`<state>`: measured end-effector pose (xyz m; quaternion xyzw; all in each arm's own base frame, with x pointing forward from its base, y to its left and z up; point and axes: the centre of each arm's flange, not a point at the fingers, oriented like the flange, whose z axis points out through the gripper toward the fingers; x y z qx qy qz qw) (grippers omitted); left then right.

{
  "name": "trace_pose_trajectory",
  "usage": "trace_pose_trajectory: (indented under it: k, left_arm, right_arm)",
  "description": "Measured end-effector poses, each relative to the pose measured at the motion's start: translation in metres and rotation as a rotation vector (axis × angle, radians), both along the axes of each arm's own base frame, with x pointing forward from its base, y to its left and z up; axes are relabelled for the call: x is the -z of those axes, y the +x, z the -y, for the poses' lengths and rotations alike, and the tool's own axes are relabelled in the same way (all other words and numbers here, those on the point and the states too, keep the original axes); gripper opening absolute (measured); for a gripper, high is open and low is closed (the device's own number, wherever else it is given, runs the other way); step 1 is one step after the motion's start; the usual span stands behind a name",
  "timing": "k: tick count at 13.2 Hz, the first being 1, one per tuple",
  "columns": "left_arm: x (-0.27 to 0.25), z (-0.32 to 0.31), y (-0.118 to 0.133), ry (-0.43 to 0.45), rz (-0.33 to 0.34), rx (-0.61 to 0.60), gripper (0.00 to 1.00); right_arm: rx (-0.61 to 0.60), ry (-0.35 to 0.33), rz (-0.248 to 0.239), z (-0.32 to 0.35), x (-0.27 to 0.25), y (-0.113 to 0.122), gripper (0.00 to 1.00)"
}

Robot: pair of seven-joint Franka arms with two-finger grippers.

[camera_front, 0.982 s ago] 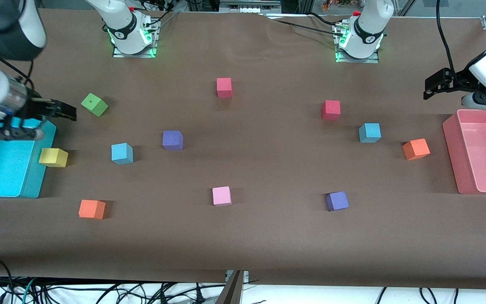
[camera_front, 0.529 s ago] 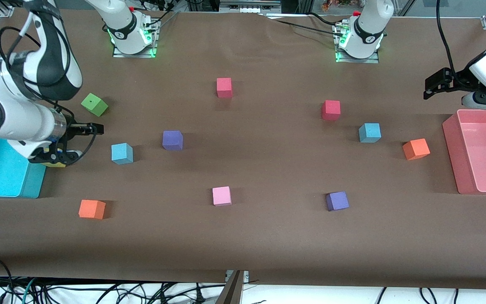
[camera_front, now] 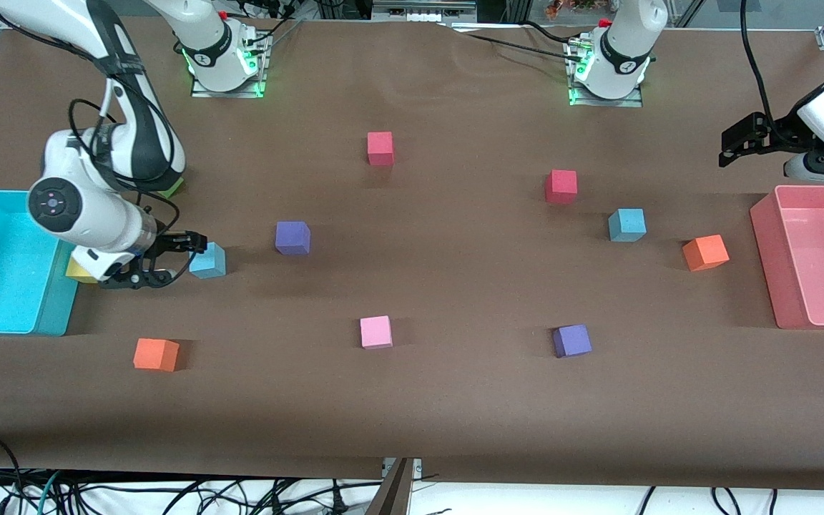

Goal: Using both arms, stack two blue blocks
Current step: 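Reach the right gripper down to the light blue cube near the yellow block, then close the right gripper on the light blue cube and lift it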

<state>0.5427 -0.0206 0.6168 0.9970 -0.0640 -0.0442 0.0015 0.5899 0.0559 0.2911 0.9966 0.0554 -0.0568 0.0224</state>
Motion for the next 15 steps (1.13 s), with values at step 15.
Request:
trace_pose_trajectory:
  k: [15]
  left_arm:
    - [-0.015, -0.008, -0.003, -0.002, 0.030, -0.014, 1.00]
  right_arm:
    - [-0.049, 0.016, 0.010, -0.001, 0.090, -0.013, 0.70]
